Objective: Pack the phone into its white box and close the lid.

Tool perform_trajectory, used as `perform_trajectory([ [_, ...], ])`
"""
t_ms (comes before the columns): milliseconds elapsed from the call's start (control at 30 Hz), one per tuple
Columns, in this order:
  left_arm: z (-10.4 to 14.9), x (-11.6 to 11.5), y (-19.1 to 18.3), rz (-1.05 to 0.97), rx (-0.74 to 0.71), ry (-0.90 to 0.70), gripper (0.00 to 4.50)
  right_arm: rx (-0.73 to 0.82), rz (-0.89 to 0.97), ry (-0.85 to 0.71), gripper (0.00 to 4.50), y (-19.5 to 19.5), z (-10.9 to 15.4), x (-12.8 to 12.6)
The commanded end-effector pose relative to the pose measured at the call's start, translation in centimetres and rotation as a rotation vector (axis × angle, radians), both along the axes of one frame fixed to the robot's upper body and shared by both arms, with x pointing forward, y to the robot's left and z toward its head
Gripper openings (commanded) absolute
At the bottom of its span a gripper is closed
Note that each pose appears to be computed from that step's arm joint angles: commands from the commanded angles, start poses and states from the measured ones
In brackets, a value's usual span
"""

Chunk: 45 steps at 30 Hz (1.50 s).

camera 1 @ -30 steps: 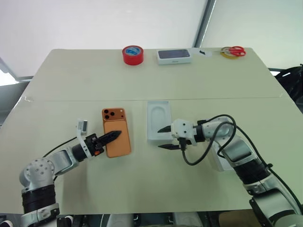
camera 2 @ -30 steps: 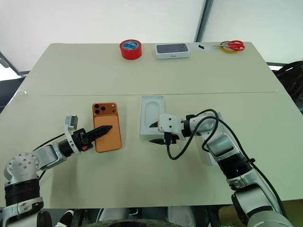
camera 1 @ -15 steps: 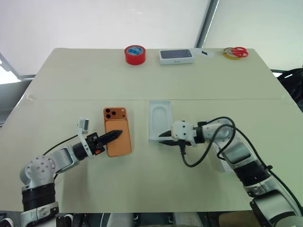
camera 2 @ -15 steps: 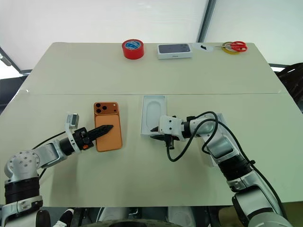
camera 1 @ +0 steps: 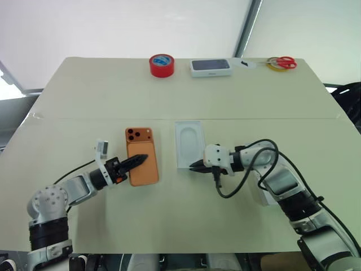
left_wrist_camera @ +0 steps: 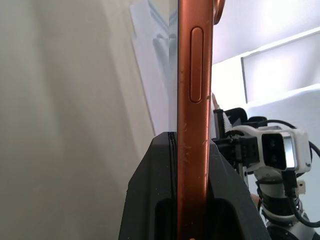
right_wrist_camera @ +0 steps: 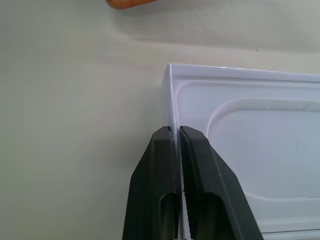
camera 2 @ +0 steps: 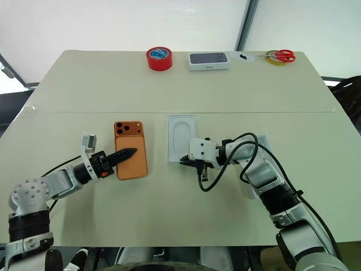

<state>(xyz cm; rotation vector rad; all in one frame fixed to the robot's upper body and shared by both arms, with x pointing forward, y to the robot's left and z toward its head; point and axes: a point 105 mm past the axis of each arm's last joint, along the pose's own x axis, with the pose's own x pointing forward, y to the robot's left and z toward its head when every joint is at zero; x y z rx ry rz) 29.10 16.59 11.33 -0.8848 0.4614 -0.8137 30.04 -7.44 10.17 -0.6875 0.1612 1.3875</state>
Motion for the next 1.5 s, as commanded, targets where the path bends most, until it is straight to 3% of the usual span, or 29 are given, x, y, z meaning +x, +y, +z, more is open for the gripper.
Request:
perform_trajectory([
  [33, 2.6, 1.2, -0.4, 0.024, -0.032, -0.099, 0.0, 0.031, 0.0, -0.037, 0.08, 1.3, 1.2, -0.3],
  [200, 4.6, 2.7, -2.3, 0.013, -0.077, -0.143, 0.0, 0.003, -0.047, -0.042, 0.08, 2.6, 0.5, -0.6],
  [333, 4.3, 3.4, -3.8, -0.017, -0.082, -0.117, 0.0, 0.026, -0.057, -0.04, 0.08, 3.9, 0.6, -0.9],
  [433, 3.3, 4.0, -4.6, -0.033, -0.068, -0.08, 0.0, 0.053, -0.046, -0.013, 1.1, 4.3, 1.1, -1.0],
  [600, 2.5, 4.4, -5.4, -0.093, -0.06, -0.04, 0.0, 0.121, -0.02, 0.005, 3.67, 2.4, 3.7, -0.7],
  [700, 2.3, 4.7, -6.0, -0.127, -0.08, -0.022, 0.0, 0.144, -0.074, 0.021, 3.67, 0.1, 4.8, 0.6],
  [867, 2.2, 4.8, -7.4, -0.186, -0.074, -0.015, 0.0, 0.073, -0.214, -0.044, 3.67, -4.3, 4.4, 3.7],
  [1100, 1.0, 5.3, -8.6, -0.204, -0.026, 0.015, 0.0, 0.051, -0.232, -0.045, 3.67, -5.3, 3.2, 4.1],
  [1400, 1.2, 5.7, -9.4, -0.234, -0.011, 0.054, 4.31, 0.052, -0.239, -0.049, 3.74, -5.2, 2.8, 4.2],
  [1500, 2.2, 5.2, -9.6, -0.274, 0.014, 0.067, 4.46, 0.045, -0.238, -0.056, 3.74, -5.1, 2.7, 4.3],
])
